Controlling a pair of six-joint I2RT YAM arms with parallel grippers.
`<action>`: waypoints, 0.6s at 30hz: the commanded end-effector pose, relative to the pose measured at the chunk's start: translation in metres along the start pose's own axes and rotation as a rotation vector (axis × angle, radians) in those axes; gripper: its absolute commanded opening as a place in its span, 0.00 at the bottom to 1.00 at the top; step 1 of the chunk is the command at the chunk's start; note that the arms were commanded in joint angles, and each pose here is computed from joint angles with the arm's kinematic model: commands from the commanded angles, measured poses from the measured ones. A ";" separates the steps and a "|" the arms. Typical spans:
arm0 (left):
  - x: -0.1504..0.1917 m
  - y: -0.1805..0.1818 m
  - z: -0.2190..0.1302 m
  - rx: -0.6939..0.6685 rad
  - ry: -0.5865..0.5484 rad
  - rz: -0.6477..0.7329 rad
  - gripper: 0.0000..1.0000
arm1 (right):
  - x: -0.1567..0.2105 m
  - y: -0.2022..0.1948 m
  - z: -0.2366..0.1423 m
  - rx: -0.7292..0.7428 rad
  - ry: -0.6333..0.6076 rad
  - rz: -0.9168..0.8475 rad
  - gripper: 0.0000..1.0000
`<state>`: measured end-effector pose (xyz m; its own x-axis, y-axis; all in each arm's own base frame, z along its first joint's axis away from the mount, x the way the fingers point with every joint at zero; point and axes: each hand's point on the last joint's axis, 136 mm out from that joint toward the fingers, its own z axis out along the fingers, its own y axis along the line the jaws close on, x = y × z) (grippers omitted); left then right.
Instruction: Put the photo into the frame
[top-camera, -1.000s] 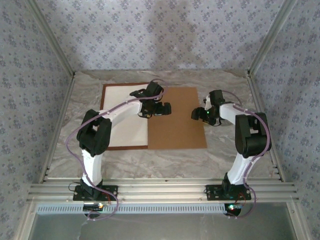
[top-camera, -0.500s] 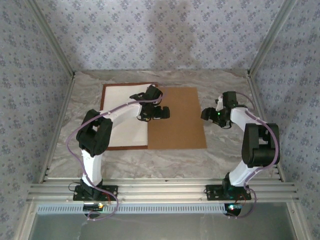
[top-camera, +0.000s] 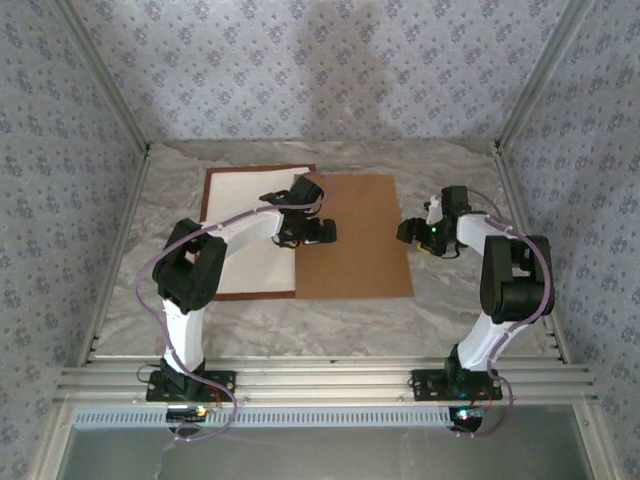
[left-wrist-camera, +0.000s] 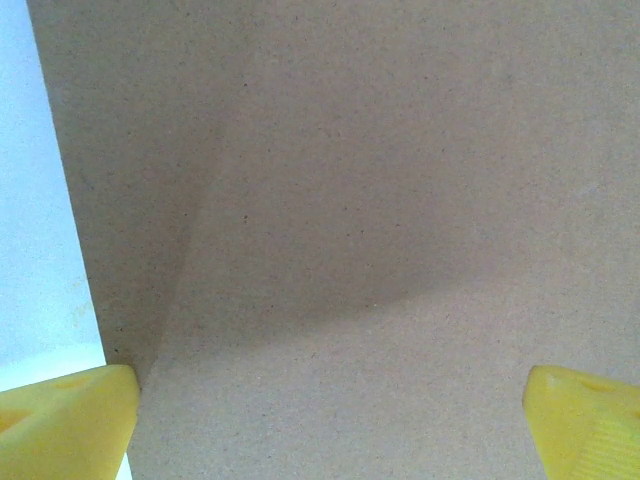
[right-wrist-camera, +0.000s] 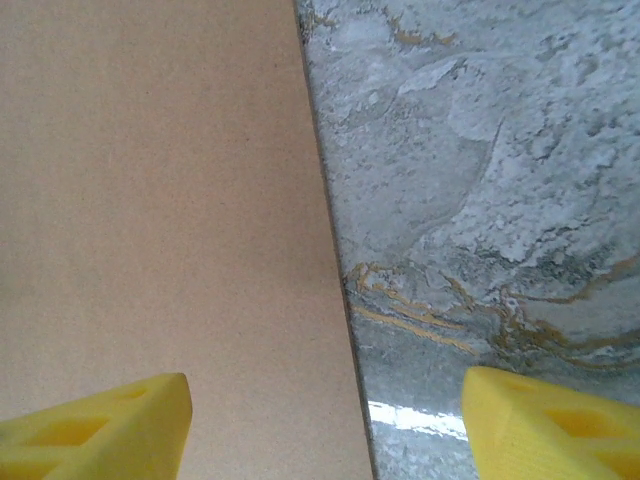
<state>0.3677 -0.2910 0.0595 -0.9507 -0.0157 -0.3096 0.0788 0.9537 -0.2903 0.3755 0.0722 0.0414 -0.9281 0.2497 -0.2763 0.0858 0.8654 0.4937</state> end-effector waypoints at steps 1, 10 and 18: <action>0.002 0.009 0.008 -0.024 0.007 0.012 0.99 | -0.009 0.013 0.004 -0.057 -0.004 -0.018 0.73; 0.006 0.012 0.017 -0.029 0.029 0.006 0.98 | -0.009 0.014 0.010 -0.065 0.012 -0.018 0.72; 0.006 0.014 0.021 -0.033 0.035 0.004 0.99 | -0.009 0.014 0.011 -0.074 0.017 -0.018 0.72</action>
<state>0.3700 -0.2889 0.0529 -0.9525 -0.0169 -0.3040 0.0739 0.9558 -0.2847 0.3835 0.0826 0.0385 -0.9343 0.2349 -0.2681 0.0619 0.8476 0.5271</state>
